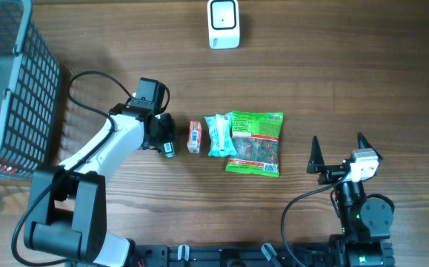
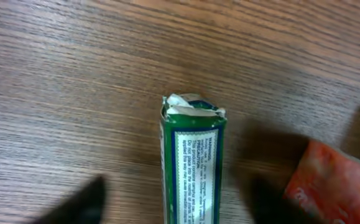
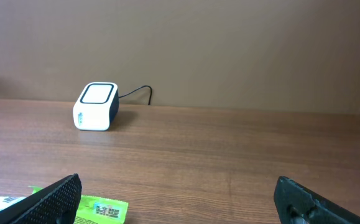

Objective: Scan the item barcode

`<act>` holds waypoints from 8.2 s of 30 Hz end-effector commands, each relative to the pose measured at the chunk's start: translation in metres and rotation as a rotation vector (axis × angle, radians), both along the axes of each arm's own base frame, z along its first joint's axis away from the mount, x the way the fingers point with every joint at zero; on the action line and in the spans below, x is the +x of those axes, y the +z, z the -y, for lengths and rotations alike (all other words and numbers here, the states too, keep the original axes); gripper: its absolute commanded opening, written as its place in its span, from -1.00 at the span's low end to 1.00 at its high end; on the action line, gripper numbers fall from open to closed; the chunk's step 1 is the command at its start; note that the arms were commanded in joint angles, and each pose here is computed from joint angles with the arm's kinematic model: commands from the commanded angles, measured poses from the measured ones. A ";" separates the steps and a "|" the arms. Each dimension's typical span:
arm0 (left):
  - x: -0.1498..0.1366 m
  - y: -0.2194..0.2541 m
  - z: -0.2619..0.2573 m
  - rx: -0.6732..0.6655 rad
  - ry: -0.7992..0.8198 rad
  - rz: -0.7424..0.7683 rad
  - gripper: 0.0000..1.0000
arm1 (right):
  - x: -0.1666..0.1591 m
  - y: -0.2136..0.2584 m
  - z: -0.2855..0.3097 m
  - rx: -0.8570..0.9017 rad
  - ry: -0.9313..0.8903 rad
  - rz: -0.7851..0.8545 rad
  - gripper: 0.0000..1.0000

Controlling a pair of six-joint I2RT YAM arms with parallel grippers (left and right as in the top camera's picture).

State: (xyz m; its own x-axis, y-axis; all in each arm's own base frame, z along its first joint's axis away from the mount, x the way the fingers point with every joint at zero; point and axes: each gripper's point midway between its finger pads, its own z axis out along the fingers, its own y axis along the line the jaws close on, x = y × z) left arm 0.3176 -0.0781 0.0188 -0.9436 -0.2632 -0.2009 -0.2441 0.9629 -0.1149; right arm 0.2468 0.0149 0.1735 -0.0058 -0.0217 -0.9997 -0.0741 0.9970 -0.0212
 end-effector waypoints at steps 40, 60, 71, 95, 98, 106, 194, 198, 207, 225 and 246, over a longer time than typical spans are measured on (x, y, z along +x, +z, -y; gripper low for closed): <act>-0.048 -0.018 -0.405 0.010 1.201 -0.163 0.53 | 0.000 0.001 -0.001 -0.004 0.006 0.007 1.00; -0.014 0.326 -0.256 -0.331 0.787 0.656 -0.92 | 0.000 0.001 -0.001 -0.004 0.006 0.007 0.99; -0.028 0.164 -0.062 -0.190 0.136 0.064 -0.59 | 0.000 0.001 -0.001 -0.004 0.006 0.007 0.99; -0.028 0.123 -0.067 -0.147 0.159 0.012 1.00 | 0.000 0.001 -0.001 -0.004 0.006 0.007 0.99; -0.027 0.112 -0.067 -0.147 0.159 0.017 1.00 | 0.000 0.001 -0.001 -0.004 0.006 0.007 1.00; -0.032 0.103 -0.045 -0.275 0.129 -0.006 1.00 | 0.000 0.001 -0.001 -0.004 0.006 0.007 0.99; -0.032 0.103 -0.045 -0.276 0.129 -0.005 1.00 | 0.078 -0.072 -0.173 -0.081 0.197 -1.198 0.41; -0.032 0.103 -0.045 -0.276 0.129 -0.005 1.00 | 0.057 -0.099 -0.144 -0.174 0.308 -1.312 0.55; -0.032 0.103 -0.045 -0.276 0.129 -0.005 1.00 | 0.109 -0.097 -0.173 -0.170 0.464 -0.989 -0.07; -0.032 0.103 -0.045 -0.276 0.129 -0.005 1.00 | 0.023 -0.179 -0.124 0.327 0.098 -1.535 0.09; -0.032 0.103 -0.045 -0.276 0.129 -0.005 1.00 | -0.097 -0.136 -0.163 -0.007 0.351 -1.712 -0.91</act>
